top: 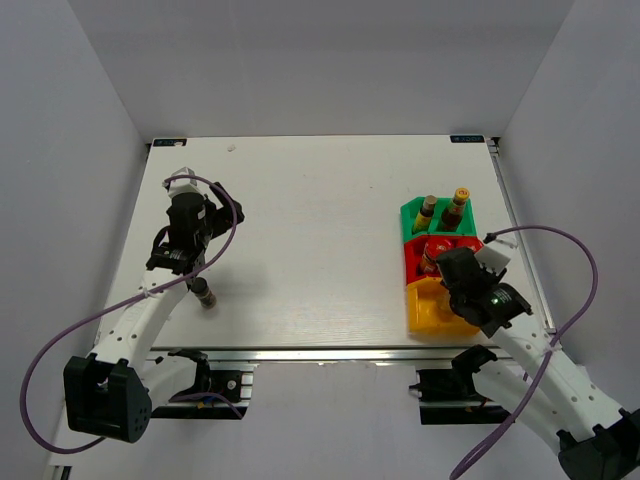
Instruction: Organize the condiment bottles
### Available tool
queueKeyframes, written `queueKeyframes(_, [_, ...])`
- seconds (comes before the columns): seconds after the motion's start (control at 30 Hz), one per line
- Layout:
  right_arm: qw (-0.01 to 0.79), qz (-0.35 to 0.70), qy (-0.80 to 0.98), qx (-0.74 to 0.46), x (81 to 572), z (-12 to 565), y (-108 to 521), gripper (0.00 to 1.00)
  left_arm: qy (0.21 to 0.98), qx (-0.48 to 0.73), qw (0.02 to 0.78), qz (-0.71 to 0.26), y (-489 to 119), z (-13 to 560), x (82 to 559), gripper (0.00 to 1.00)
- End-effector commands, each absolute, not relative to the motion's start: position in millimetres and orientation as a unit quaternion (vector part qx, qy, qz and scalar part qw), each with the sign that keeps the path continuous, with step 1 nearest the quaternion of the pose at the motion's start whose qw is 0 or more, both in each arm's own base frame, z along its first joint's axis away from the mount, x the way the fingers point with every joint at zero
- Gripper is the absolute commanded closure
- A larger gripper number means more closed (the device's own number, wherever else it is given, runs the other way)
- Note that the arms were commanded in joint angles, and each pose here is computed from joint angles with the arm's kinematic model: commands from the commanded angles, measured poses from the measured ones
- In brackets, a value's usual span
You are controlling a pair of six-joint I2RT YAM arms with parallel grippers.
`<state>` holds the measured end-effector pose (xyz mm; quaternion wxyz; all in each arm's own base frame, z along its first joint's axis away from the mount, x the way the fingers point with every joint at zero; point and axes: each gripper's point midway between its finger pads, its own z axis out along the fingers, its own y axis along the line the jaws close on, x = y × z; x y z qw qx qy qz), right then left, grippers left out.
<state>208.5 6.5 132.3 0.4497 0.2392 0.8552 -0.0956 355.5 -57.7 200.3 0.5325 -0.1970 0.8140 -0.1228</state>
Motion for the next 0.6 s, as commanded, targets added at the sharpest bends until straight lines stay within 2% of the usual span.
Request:
queueKeyframes(0.0, [0.458,-0.087,0.84,0.277,201,143,0,0.68,0.811,-0.195,0.537,-0.123,-57,202,358,0.02])
queueKeyframes(0.13, [0.445,-0.111,0.837,0.299,191,143,-10,0.69,0.816,-0.192,0.531,-0.125,-60,197,360,0.02])
queueKeyframes(0.4, [0.417,-0.145,0.837,0.324,180,137,-19,0.63,0.812,-0.198,0.536,-0.117,-55,199,359,0.02])
queueKeyframes(0.57, [0.414,-0.152,0.834,0.331,178,137,-21,0.53,0.815,-0.198,0.532,-0.114,-55,197,359,0.02])
